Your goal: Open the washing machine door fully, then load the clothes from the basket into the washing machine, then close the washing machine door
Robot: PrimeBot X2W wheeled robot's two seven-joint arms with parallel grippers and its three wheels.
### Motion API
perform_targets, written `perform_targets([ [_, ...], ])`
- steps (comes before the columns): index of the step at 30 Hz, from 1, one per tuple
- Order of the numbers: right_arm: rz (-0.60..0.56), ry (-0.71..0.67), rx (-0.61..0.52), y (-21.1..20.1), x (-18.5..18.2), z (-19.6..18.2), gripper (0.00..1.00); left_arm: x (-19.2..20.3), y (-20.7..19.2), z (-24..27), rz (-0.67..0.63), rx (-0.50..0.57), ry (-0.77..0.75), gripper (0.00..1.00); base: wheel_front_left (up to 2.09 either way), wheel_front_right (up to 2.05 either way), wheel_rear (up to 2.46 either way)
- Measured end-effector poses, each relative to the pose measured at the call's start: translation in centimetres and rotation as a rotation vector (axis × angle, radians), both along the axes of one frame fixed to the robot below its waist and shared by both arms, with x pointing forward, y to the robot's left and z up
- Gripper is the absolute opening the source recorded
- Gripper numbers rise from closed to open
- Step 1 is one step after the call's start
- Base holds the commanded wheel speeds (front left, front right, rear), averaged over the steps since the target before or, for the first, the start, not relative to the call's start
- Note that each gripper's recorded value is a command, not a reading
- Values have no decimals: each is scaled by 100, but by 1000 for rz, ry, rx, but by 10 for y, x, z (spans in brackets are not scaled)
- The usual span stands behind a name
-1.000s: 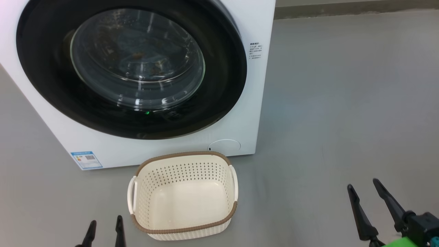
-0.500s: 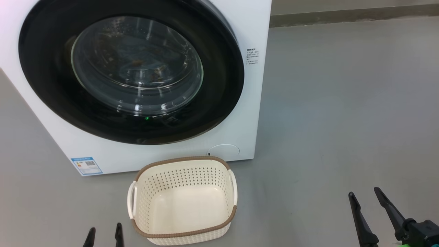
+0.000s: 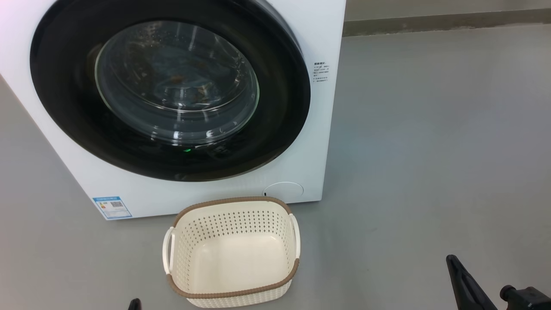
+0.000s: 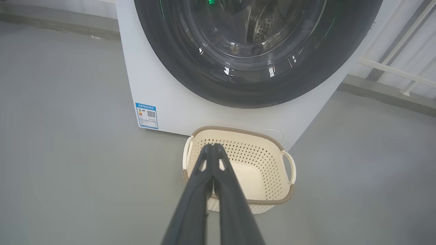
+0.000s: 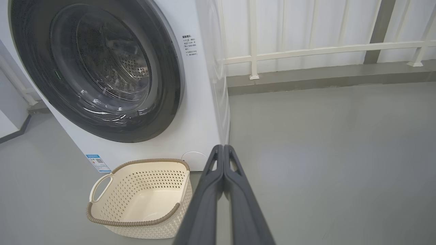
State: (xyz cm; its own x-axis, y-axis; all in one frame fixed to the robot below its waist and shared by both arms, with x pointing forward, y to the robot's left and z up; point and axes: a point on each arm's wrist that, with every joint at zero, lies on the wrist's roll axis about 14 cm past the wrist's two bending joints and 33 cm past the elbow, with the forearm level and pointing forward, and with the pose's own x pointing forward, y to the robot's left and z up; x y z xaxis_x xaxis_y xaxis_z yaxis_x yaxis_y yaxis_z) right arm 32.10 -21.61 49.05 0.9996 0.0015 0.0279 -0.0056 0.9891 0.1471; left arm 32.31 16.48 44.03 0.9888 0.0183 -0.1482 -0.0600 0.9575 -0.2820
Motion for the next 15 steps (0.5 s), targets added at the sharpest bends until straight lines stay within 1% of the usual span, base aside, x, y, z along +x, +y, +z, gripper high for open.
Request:
perform_targets([
  [15, -34, 41, 180, -3, 2, -10, 0, 3, 5, -4, 41, -152, 32, 0, 0, 0, 0],
])
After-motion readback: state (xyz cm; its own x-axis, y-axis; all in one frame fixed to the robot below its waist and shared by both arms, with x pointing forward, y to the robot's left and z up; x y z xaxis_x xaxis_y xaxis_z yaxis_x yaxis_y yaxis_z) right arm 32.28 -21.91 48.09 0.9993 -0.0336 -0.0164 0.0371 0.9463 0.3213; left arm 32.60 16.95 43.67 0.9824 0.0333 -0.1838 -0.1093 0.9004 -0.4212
